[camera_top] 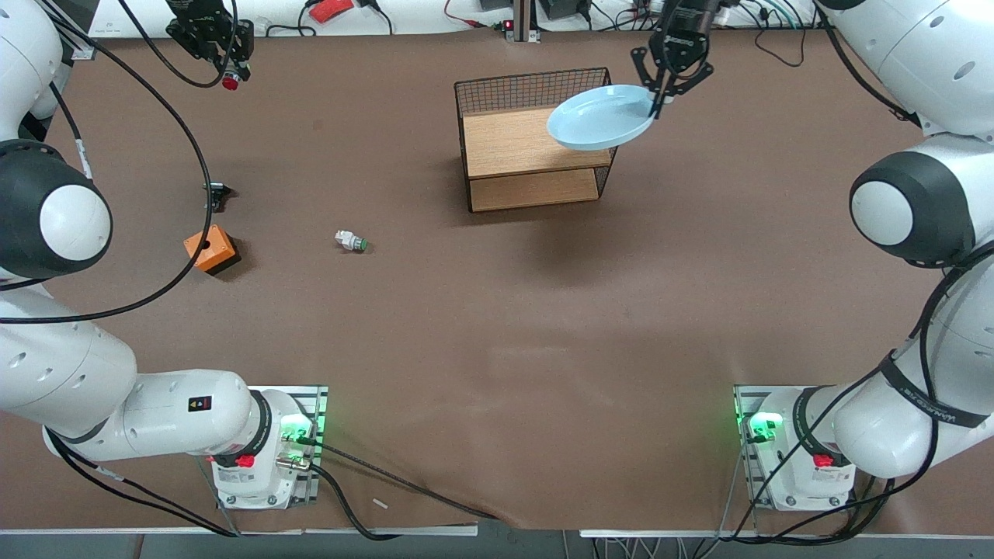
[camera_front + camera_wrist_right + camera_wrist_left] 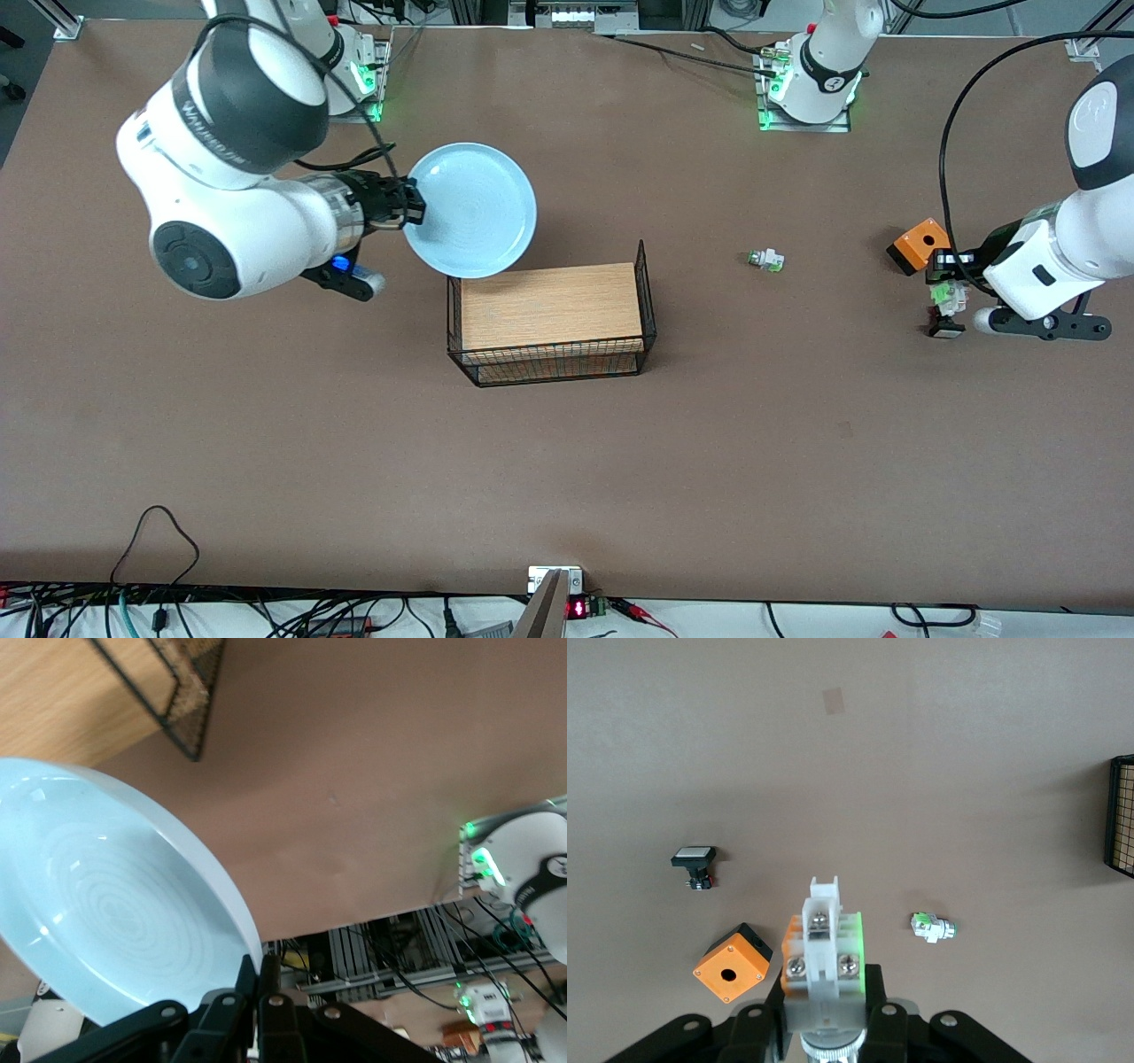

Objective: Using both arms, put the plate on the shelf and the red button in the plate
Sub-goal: 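Lower the blue plate onto the wooden tray with the right gripper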

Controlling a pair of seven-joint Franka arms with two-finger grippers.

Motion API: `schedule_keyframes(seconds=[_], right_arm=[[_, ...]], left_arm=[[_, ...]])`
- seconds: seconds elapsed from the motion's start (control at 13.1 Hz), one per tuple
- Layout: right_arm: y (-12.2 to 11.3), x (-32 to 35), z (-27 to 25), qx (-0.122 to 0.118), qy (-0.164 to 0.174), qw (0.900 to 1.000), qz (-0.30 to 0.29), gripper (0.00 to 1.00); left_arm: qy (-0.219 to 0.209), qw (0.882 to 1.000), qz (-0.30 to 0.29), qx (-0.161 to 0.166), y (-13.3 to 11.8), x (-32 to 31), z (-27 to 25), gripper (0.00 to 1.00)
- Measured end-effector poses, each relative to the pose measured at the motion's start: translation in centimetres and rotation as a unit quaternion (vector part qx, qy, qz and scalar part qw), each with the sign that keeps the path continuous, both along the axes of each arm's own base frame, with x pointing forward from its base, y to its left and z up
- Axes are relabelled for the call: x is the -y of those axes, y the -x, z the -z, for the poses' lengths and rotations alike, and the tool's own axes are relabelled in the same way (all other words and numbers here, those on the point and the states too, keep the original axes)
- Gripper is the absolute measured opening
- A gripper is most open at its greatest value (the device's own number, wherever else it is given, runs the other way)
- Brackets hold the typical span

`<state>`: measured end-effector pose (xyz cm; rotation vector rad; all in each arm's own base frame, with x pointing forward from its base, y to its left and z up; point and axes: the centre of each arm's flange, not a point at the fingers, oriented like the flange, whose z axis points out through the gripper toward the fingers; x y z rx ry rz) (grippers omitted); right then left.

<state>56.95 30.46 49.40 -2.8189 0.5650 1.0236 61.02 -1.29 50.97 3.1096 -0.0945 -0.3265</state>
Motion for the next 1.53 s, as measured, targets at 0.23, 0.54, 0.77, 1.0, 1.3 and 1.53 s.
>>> schedule_keyframes(seconds=[0.23, 0.54, 0.77, 1.0, 1.3, 1.53], right_arm=[[0.5, -4.3, 0.3, 0.045, -0.013, 0.999, -0.001, 0.03], [-0.5, -6.8, 5.1, 0.085, -0.008, 0.996, 0.020, 0.03], [-1.7, -7.0, 8.5, 0.099, 0.006, 0.995, 0.029, 0.03], [-2.3, -7.3, 9.9, 0.112, 0.005, 0.993, 0.037, 0.03], [-2.0, -8.8, 12.0, 0.128, 0.012, 0.991, 0.029, 0.03], [-1.3, -9.9, 14.1, 0.147, 0.023, 0.989, 0.017, 0.03]], left_arm=[[0.000, 1.000, 0.000, 0.001, 0.0, 0.0, -0.1, 0.34], [0.000, 1.000, 0.000, 0.002, -0.1, 0.0, -0.1, 0.34], [0.000, 1.000, 0.000, 0.001, -0.1, 0.0, -0.1, 0.34], [0.000, 1.000, 0.000, 0.001, -0.1, 0.0, -0.1, 0.34], [0.000, 1.000, 0.000, 0.001, -0.1, 0.0, -0.1, 0.34], [0.000, 1.000, 0.000, 0.001, -0.1, 0.0, -0.1, 0.34]])
